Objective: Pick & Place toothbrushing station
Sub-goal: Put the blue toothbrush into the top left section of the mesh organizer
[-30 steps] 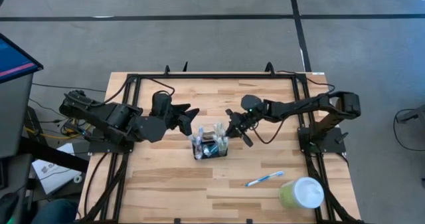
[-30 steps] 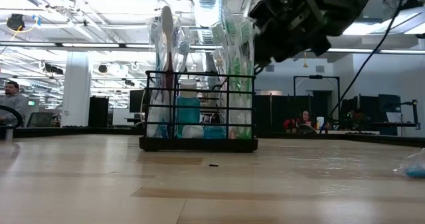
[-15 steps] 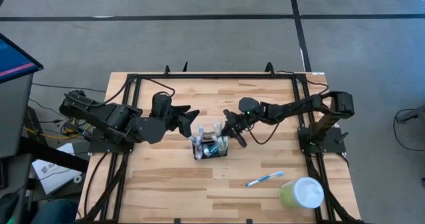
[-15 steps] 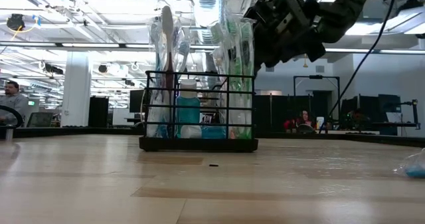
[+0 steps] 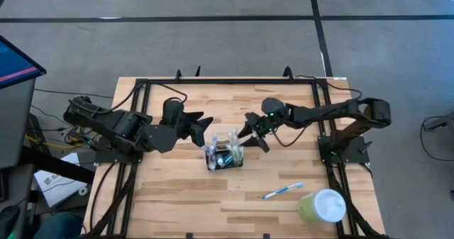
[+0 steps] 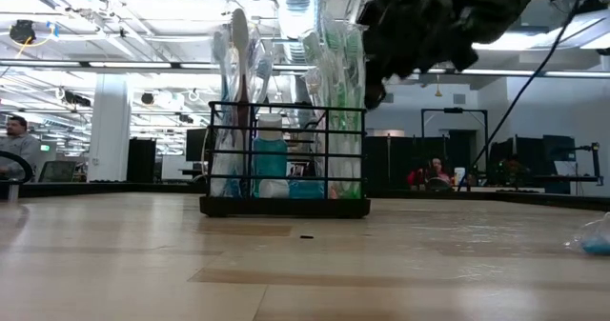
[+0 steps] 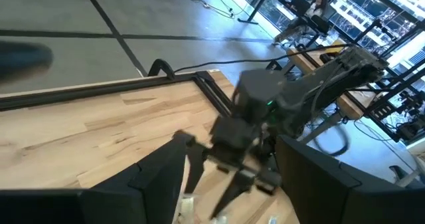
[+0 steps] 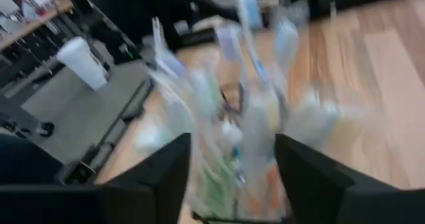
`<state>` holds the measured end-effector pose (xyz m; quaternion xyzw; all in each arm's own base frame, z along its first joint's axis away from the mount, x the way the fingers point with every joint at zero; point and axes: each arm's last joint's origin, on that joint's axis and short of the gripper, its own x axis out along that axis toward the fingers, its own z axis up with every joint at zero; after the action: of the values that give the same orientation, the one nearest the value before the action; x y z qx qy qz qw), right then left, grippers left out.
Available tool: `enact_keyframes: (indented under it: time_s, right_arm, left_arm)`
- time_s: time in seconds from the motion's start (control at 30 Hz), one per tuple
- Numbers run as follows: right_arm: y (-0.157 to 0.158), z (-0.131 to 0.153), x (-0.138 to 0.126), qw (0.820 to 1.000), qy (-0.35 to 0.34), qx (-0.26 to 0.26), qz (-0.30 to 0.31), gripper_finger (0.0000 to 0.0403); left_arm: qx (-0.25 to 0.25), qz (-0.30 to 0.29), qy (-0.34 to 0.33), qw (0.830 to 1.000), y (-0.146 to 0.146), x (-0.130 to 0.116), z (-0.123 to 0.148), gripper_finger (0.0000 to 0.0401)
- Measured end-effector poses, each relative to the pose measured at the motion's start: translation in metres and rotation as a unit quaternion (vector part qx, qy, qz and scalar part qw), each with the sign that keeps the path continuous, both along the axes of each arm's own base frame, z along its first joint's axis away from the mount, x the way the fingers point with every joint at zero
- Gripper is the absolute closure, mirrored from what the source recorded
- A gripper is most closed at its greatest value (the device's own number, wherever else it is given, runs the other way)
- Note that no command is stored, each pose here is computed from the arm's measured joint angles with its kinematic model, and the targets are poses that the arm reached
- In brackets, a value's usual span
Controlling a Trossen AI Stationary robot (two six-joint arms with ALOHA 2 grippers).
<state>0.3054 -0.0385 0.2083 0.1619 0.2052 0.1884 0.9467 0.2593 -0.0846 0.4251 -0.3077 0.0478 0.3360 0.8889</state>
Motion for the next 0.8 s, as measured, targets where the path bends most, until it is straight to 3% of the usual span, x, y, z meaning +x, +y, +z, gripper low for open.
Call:
enact_keyframes:
  time_s: [0.13, 0.27, 0.4, 0.53, 0.63, 0.8]
  right_arm:
    - [0.002, 0.025, -0.012, 1.0, -0.028, 0.01, -0.006, 0.0143]
    - [0.006, 0.046, -0.029, 0.999, -0.026, 0.024, -0.009, 0.0124]
    - [0.018, 0.065, -0.052, 1.0, 0.017, 0.025, 0.003, 0.0123]
    - [0.037, 0.08, -0.075, 0.996, 0.084, -0.008, -0.003, 0.0132]
    - [0.05, 0.086, -0.09, 0.988, 0.146, -0.033, -0.02, 0.0144]
    - [0.068, 0.087, -0.101, 0.972, 0.231, -0.019, -0.023, 0.0167]
  left_arm:
    - [0.01, -0.004, 0.008, 1.0, 0.0, 0.0, 0.0, 0.0171]
    - [0.026, -0.015, 0.022, 0.999, 0.0, 0.0, 0.0, 0.0171]
    - [0.046, -0.038, 0.044, 0.997, -0.001, 0.0, -0.001, 0.0171]
    - [0.07, -0.073, 0.071, 0.992, -0.002, 0.001, -0.001, 0.0171]
    - [0.09, -0.095, 0.091, 0.987, -0.003, 0.001, -0.002, 0.0171]
    - [0.115, -0.141, 0.119, 0.976, -0.004, 0.001, -0.003, 0.0171]
